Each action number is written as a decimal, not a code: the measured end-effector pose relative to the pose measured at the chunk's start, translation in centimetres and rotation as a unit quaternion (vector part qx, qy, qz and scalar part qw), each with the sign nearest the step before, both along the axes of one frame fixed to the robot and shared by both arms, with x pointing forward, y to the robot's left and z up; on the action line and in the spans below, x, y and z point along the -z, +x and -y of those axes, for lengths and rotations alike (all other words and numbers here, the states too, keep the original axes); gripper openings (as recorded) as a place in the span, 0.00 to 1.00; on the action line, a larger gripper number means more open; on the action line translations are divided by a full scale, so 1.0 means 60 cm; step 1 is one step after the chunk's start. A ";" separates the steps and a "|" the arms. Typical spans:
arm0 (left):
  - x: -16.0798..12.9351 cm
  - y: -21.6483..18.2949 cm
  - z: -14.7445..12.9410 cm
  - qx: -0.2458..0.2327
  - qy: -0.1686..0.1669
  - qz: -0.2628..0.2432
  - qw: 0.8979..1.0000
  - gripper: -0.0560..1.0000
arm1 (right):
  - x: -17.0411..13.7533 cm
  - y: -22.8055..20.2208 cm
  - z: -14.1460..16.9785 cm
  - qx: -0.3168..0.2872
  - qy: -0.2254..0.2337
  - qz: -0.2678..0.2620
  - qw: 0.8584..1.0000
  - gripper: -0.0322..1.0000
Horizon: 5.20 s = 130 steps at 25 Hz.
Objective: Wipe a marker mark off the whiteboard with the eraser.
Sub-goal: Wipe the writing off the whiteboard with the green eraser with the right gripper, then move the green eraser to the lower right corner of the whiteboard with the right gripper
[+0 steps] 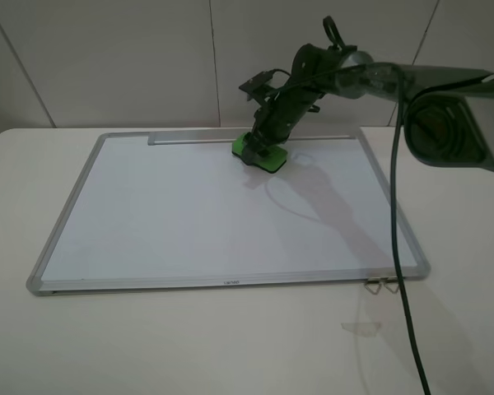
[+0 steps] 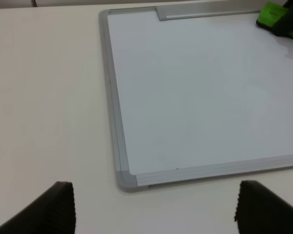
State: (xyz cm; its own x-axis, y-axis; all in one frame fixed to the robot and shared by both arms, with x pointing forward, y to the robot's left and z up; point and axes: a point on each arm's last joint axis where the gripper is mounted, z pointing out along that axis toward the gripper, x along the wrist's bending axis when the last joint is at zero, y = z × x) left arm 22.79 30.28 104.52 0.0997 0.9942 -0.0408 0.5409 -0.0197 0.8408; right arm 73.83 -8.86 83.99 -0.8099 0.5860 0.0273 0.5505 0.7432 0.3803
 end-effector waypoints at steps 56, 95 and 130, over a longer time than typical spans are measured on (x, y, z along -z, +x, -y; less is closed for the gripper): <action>0.000 0.000 0.000 0.000 0.000 0.000 1.000 0.70 | -0.003 -0.027 -0.074 -0.012 -0.008 0.004 1.000 0.61; 0.000 0.000 0.000 -0.001 -0.001 0.000 1.000 0.70 | 0.002 0.035 0.060 0.075 0.030 0.000 0.997 0.60; 0.000 0.000 0.000 -0.001 -0.002 0.000 1.000 0.70 | -0.064 -0.042 -0.017 0.117 -0.023 -0.120 0.986 0.60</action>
State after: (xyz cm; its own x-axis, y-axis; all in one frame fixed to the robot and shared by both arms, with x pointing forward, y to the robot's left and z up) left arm 22.79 30.28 104.52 0.0976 0.9943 -0.0440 0.5413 -0.0159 0.8407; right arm 71.34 -7.83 87.86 -0.6260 0.7610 0.1706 0.7788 0.5985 0.1879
